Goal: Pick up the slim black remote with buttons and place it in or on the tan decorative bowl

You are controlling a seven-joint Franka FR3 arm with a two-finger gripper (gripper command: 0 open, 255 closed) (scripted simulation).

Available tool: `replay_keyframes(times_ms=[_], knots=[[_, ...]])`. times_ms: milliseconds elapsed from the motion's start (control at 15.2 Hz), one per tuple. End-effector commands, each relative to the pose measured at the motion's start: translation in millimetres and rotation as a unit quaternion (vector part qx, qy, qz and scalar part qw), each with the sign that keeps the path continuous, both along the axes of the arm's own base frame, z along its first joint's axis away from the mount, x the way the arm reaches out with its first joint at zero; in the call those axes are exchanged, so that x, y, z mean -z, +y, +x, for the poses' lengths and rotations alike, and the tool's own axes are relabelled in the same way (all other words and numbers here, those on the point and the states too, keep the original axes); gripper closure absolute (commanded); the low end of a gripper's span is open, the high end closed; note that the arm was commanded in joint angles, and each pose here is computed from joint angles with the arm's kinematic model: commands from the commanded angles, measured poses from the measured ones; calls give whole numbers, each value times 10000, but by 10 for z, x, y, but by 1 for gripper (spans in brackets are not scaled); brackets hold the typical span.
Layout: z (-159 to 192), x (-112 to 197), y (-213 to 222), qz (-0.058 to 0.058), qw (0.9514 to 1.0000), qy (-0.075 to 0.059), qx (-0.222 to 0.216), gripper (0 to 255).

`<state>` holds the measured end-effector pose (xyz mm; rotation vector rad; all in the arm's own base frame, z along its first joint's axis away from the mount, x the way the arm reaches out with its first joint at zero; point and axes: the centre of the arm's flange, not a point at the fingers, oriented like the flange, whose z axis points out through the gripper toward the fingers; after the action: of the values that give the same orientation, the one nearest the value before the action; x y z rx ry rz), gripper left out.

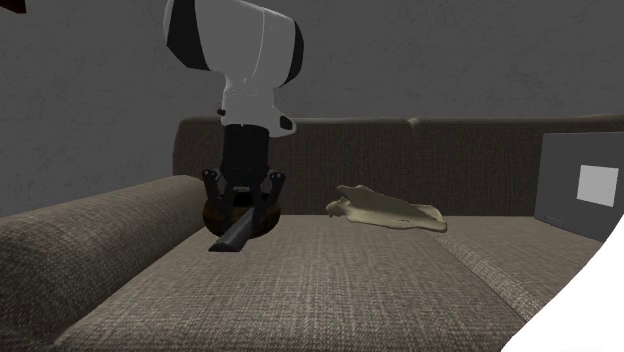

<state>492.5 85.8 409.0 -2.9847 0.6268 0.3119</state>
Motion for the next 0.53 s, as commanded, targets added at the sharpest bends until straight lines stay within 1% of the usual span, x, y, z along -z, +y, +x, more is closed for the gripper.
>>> replay_keyframes(times_ms=[0, 462], knots=[[-2, -102, 2, 0, 10000, 2, 0, 255], [-2, -471, 2, 0, 10000, 2, 0, 255]])
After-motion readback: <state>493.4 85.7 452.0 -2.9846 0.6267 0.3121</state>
